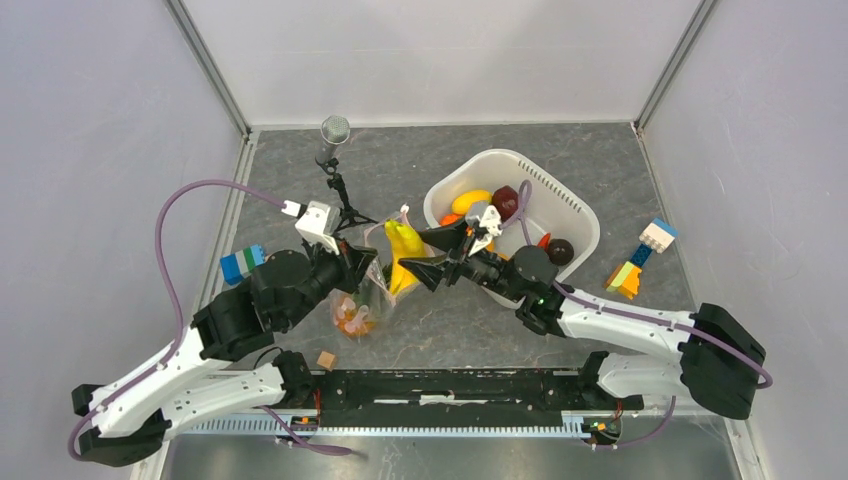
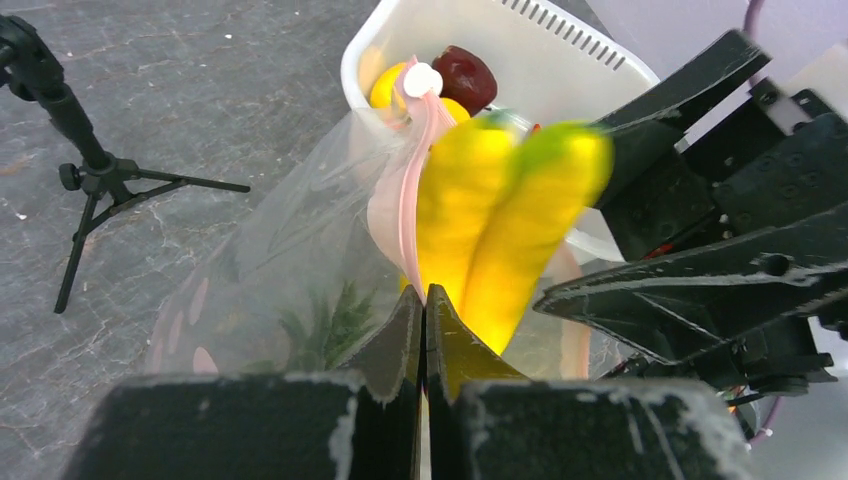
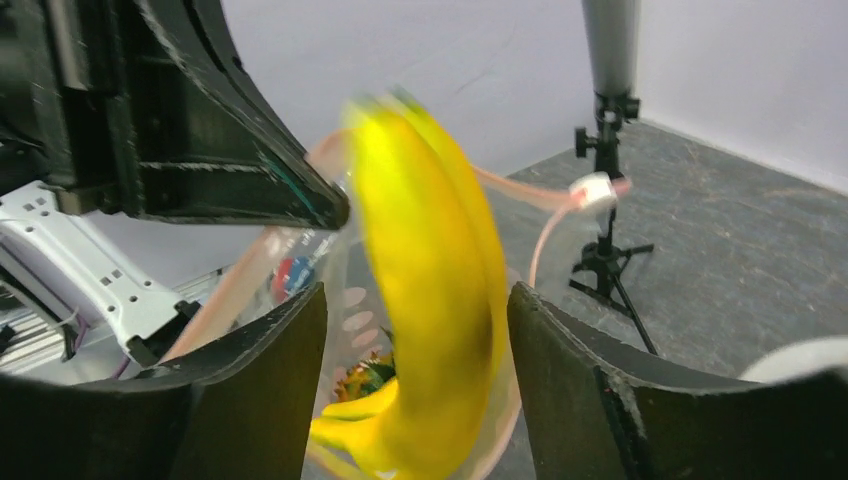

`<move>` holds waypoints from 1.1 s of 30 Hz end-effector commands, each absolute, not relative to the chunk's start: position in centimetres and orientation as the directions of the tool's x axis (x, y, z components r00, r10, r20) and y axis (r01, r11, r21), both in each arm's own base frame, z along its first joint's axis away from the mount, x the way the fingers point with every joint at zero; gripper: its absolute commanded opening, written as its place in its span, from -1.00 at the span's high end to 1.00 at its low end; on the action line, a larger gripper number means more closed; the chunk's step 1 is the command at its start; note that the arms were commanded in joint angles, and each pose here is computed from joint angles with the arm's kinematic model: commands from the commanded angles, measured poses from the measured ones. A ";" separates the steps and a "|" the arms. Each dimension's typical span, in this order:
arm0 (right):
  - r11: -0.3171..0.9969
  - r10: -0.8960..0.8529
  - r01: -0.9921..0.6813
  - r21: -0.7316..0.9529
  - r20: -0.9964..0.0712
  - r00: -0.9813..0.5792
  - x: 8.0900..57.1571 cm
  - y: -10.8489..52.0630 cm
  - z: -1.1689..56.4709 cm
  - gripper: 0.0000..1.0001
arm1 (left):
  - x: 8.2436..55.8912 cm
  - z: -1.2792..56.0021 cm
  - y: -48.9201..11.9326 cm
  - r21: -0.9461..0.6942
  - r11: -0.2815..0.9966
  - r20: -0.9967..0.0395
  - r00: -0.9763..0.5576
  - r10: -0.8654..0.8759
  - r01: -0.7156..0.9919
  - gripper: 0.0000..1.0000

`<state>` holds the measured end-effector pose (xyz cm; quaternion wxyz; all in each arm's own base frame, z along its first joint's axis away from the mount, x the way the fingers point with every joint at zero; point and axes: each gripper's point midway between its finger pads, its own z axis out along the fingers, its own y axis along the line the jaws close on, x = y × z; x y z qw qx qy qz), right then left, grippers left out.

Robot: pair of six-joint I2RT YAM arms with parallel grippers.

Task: Place the food in the zip-top bag and seal the zipper
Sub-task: Place the fake fruit in the zipper food storage bag, then pick up the fake fruit from the bin.

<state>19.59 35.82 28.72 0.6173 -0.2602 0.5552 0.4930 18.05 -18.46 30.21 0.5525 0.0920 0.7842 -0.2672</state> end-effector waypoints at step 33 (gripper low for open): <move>0.943 0.042 -0.299 0.147 -0.942 -0.333 29.7 18.3 20.0 -0.53 | 18.0 30.7 -19.6 -0.315 0.813 -0.923 -0.357 -0.143 0.490 0.96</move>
